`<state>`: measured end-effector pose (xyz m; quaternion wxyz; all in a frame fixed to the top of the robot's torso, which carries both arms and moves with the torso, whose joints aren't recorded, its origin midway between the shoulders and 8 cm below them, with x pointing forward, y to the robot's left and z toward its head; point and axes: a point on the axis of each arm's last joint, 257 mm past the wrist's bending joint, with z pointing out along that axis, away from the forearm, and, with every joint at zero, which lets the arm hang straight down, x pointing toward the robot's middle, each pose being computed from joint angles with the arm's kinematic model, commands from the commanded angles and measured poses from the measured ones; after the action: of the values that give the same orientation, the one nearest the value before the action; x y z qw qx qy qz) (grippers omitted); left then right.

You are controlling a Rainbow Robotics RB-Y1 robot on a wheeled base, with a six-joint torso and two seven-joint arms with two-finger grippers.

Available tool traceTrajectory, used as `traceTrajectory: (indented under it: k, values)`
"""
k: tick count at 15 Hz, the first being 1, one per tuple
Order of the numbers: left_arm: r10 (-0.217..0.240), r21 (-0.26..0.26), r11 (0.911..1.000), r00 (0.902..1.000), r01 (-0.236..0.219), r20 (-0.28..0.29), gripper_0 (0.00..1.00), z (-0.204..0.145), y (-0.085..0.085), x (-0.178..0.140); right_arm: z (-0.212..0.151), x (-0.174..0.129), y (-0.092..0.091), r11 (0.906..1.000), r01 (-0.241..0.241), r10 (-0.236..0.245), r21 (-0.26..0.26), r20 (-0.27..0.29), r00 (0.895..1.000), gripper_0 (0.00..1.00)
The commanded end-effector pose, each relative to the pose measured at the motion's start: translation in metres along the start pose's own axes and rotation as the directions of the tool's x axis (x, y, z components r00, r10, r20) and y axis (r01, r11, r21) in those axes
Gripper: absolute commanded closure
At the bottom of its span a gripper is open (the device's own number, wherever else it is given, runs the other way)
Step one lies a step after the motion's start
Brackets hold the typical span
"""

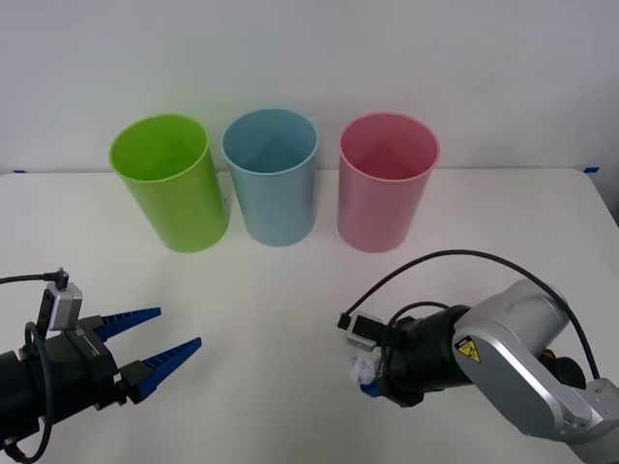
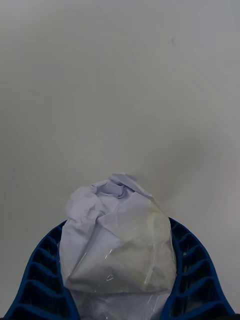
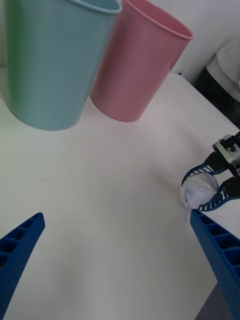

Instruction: Put cans in the blue bin and PET bottles in the pink bin and trash in the green bin.

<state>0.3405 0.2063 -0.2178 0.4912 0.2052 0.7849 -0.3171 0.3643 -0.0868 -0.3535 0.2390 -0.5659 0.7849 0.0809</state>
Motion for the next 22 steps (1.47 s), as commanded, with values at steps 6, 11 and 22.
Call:
traceTrajectory:
  k: [6,11,22]
  values:
    - [0.000,0.000,1.0000,1.0000,0.000,0.000,0.00,0.000,0.000,0.000,-0.031,-0.026,-0.017,0.9978,0.008,-0.013,0.066,0.083,0.996,1.00]
    - [0.000,0.000,1.0000,1.0000,0.000,0.000,0.00,0.000,0.000,0.000,-0.091,-0.031,-0.022,0.9956,-0.092,0.084,0.019,0.254,0.964,1.00]
    - [0.000,0.000,1.0000,1.0000,0.000,0.000,0.00,0.000,0.000,0.000,-0.205,-0.142,-0.080,0.9891,-0.146,0.131,-0.023,0.595,0.793,1.00]
